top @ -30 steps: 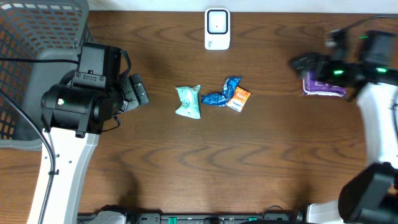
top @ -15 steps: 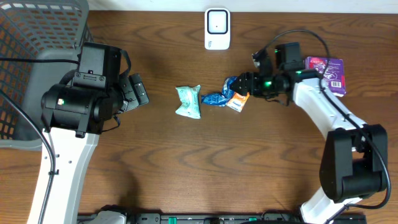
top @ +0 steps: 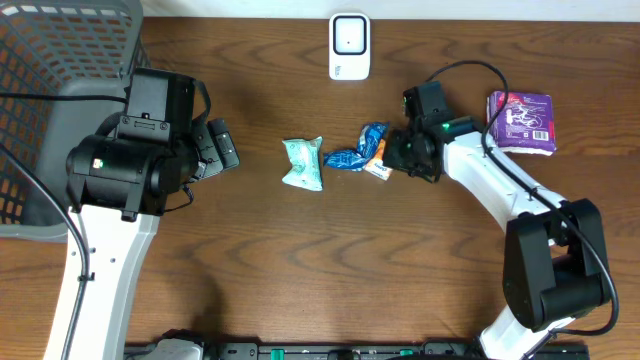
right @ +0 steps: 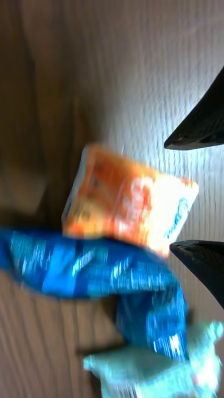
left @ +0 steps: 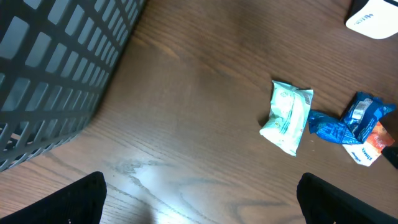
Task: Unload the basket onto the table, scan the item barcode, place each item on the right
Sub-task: 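Grasp the mint-green wipes pack with the right gripper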
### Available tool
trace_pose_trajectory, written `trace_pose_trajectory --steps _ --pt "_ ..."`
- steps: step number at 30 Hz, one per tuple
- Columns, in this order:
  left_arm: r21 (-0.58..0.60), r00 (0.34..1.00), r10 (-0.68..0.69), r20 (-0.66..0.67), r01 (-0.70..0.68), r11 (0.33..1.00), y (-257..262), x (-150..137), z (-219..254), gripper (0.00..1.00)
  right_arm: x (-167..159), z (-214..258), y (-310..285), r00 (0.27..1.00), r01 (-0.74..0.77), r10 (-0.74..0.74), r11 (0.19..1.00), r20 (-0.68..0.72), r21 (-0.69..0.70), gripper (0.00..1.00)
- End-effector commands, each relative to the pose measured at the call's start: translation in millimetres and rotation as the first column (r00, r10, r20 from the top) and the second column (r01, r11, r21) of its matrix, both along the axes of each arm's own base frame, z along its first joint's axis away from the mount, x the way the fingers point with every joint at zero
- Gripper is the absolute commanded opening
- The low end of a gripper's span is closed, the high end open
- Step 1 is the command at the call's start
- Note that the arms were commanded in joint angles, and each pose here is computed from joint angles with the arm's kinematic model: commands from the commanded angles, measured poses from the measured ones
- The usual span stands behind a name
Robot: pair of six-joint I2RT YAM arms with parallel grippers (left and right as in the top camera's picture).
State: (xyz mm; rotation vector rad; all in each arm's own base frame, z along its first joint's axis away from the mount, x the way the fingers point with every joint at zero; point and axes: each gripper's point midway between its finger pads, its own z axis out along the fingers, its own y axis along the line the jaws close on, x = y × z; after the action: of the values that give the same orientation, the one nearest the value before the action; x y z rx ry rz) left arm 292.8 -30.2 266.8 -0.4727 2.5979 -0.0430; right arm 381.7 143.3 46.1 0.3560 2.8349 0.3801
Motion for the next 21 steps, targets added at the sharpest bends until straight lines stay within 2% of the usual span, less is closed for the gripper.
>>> trace_pose_trajectory --steps 1,10,17,19,21 --pt "0.015 1.0 0.005 0.013 -0.006 1.0 4.0 -0.9 4.3 0.98 -7.6 -13.4 -10.3 0.999 0.049 -0.05 0.997 -0.016 -0.055 0.42" --pt "0.015 1.0 0.005 0.013 -0.006 1.0 4.0 -0.9 4.3 0.98 -14.2 -27.3 -12.6 0.999 0.044 -0.045 0.998 -0.018 -0.054 0.4" --pt "0.015 1.0 0.005 0.013 -0.006 1.0 4.0 -0.9 4.3 0.98 -4.3 -8.0 -4.0 1.0 0.004 -0.004 1.0 -0.004 -0.03 0.28" --pt "0.015 1.0 0.005 0.013 -0.006 1.0 4.0 -0.9 4.3 0.98 -1.9 0.6 -0.8 1.0 -0.002 0.002 1.0 -0.004 -0.03 0.29" --pt "0.015 1.0 0.005 0.013 -0.006 1.0 4.0 -0.9 4.3 0.98 1.2 10.4 3.1 1.0 -0.009 0.009 1.0 -0.001 -0.029 0.35"
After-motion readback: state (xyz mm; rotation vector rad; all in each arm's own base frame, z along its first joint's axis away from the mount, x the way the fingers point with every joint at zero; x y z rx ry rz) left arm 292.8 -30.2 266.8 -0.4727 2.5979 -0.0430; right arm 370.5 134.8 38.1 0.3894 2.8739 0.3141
